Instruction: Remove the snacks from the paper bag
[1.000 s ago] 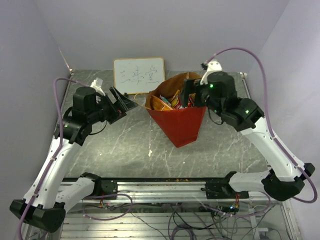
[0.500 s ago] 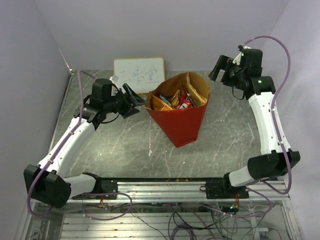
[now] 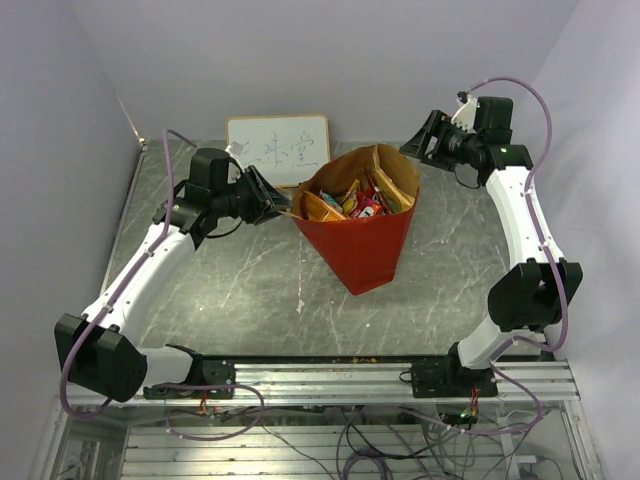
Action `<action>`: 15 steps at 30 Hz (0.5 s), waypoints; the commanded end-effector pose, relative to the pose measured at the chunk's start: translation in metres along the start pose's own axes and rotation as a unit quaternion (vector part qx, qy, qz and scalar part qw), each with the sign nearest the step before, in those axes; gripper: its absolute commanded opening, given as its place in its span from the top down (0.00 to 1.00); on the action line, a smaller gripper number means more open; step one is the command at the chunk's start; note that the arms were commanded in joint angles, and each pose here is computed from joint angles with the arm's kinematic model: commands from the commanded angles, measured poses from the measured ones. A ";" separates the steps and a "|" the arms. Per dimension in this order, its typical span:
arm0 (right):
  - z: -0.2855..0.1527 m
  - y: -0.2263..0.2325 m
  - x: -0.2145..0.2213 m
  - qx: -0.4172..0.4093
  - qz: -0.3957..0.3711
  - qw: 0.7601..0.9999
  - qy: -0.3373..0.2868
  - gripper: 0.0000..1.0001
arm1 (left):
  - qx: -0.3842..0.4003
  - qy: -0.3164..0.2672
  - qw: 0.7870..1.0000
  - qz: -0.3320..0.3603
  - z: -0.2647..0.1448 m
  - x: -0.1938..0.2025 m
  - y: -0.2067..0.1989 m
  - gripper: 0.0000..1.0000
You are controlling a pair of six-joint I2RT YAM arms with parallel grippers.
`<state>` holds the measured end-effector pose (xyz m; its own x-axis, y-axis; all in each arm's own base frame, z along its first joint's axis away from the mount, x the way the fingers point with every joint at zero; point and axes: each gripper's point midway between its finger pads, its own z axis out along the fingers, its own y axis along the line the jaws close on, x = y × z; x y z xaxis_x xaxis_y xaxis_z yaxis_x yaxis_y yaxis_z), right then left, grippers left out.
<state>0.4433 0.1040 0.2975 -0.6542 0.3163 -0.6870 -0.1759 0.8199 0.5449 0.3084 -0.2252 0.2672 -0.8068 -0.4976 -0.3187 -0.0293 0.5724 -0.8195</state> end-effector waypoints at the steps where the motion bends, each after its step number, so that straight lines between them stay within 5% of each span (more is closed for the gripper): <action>1: 0.007 0.018 -0.011 -0.058 -0.006 0.998 -0.011 0.31 | 0.028 0.002 0.999 0.037 -0.003 -0.004 -0.022 0.60; 8: 0.013 0.027 -0.015 -0.091 0.006 0.996 -0.011 0.49 | 0.035 -0.001 0.998 0.050 0.000 -0.012 -0.032 0.78; 10: 0.013 0.031 -0.016 -0.103 0.004 0.995 -0.013 0.53 | 0.036 -0.002 0.998 0.055 -0.001 -0.014 -0.034 0.91; 15: 0.018 0.033 -0.017 -0.118 -0.001 0.993 -0.006 0.49 | 0.050 -0.003 0.997 0.059 0.000 -0.016 -0.041 0.93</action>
<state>0.4551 0.1290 0.3123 -0.6495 0.3308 -0.6846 -0.2988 0.7170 0.6299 0.3248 -0.2314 0.2858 -0.7986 -0.4627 -0.3849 0.0486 0.5879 -0.8075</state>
